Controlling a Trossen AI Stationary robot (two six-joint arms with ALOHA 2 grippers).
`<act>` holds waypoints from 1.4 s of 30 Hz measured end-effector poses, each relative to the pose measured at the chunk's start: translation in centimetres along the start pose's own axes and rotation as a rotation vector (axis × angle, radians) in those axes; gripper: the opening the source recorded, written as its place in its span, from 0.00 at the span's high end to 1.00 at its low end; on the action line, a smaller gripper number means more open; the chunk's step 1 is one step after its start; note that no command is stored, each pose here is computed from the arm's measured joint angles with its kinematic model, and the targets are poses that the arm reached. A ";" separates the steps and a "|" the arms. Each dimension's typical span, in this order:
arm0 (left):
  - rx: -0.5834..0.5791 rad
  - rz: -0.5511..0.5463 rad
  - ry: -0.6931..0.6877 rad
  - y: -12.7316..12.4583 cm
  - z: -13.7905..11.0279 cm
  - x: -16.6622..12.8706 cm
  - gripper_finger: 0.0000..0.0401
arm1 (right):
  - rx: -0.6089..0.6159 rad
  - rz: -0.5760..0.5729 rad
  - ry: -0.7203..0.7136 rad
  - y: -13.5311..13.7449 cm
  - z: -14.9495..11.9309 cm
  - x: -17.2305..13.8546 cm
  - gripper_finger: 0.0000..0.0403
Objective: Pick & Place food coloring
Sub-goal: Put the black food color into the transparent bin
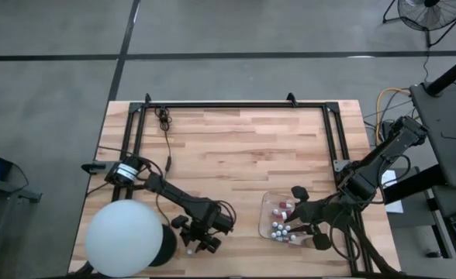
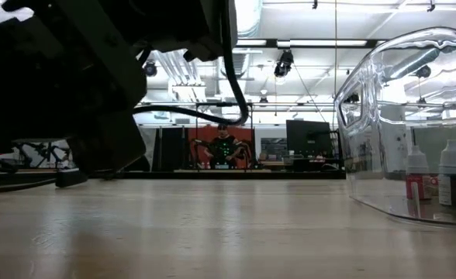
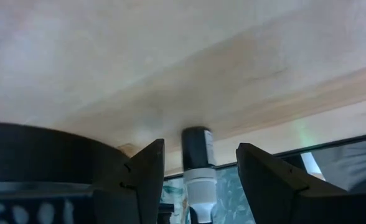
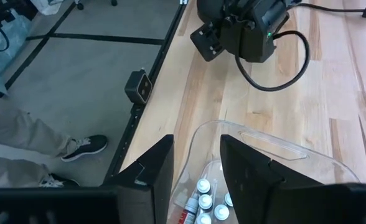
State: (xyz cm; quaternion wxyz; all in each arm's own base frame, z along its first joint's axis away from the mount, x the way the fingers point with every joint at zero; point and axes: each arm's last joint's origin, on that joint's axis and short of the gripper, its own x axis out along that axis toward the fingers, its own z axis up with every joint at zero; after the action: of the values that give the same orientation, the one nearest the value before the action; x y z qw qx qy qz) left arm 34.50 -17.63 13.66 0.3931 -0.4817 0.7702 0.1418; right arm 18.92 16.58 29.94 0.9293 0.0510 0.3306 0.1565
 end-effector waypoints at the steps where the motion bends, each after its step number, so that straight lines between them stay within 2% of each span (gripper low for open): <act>1: 0.001 -0.005 0.004 0.0 0.0 0.1 0.57 | -0.002 0.000 0.000 0.0 0.0 0.0 0.70; 9: -0.010 0.003 0.011 0.2 -0.1 0.5 0.57 | -0.013 0.000 0.000 0.0 0.0 0.0 0.68; 13: -0.048 0.008 0.008 0.4 0.0 0.7 0.57 | -0.013 0.000 0.001 0.0 0.0 0.0 0.69; 17: -0.035 -0.011 0.026 0.1 -0.4 1.2 0.57 | -0.014 0.000 0.001 0.0 0.0 0.0 0.70; 24: -0.073 -0.011 -0.007 0.2 -0.1 1.2 0.57 | -0.038 0.000 0.001 0.0 0.0 0.0 0.69; 31: -0.091 -0.006 0.065 -0.1 0.3 2.5 0.57 | -0.043 0.000 0.000 0.0 0.0 0.0 0.68; 38: -0.101 -0.005 0.075 -0.1 0.4 2.6 0.57 | -0.047 0.000 0.000 0.0 0.0 0.0 0.71; 42: -0.103 -0.004 0.078 -0.1 0.4 2.6 0.61 | -0.047 0.000 0.000 0.0 0.0 0.0 0.71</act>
State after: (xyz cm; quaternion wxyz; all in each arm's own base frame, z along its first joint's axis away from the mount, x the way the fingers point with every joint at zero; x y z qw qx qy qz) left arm 34.18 -19.08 11.45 0.3378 -0.5078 0.7758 0.1615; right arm 18.91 16.58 29.95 0.9302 0.0292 0.3268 0.1645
